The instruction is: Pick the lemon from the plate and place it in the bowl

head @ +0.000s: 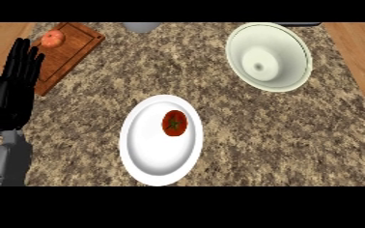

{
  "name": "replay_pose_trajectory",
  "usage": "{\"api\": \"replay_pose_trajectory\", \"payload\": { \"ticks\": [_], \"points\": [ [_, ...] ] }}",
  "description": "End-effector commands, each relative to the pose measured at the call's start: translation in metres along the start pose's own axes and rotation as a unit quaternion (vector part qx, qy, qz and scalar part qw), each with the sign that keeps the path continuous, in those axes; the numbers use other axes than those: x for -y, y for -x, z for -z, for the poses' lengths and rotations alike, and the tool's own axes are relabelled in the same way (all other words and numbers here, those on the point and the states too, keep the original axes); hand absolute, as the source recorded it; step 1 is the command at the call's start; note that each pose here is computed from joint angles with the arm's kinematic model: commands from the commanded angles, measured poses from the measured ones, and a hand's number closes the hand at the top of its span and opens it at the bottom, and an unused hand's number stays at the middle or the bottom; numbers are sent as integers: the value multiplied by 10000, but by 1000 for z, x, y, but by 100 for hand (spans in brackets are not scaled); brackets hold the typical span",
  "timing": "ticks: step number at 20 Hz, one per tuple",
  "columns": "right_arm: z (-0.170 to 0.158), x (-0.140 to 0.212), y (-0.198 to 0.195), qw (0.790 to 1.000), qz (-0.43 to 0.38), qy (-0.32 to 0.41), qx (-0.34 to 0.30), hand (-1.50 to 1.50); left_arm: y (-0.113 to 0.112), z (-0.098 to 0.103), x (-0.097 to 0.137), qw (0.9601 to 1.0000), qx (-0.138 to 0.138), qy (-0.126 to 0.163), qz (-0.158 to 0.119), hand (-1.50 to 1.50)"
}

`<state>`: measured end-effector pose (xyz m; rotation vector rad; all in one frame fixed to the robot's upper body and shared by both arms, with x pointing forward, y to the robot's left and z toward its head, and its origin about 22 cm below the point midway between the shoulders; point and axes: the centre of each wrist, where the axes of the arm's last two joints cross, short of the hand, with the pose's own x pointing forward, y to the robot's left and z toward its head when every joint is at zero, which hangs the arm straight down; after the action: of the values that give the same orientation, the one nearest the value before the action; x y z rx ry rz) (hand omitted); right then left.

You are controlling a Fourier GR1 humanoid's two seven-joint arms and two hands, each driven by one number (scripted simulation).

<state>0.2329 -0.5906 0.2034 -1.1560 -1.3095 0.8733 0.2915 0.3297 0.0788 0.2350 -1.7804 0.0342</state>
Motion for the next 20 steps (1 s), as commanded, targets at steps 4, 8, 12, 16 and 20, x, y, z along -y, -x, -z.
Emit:
{"api": "replay_pose_trajectory", "payload": {
  "ticks": [4, 8, 12, 16, 20],
  "points": [
    [18, 64, -27, 9877, 1293, 317, 816, 150, -5, 0, 1, 9999, 16, 102, -54, 0],
    [41, 50, -63, 9819, 1588, -91, 1030, 150, -9, 5, -11, 10000, 32, 8, 48, 0],
    [66, 41, -112, 9800, 1692, -185, 1028, 150, -1, 0, -7, 10000, -25, -84, 35, 0],
    [96, 26, -162, 9803, 1636, -394, 1035, 150, -12, 9, 12, 9999, 66, 67, -71, 0],
    [112, 8, -209, 9794, 1544, -673, 1112, 150, 3, 13, 3, 10000, 41, 22, 27, 0]
  ]
}}
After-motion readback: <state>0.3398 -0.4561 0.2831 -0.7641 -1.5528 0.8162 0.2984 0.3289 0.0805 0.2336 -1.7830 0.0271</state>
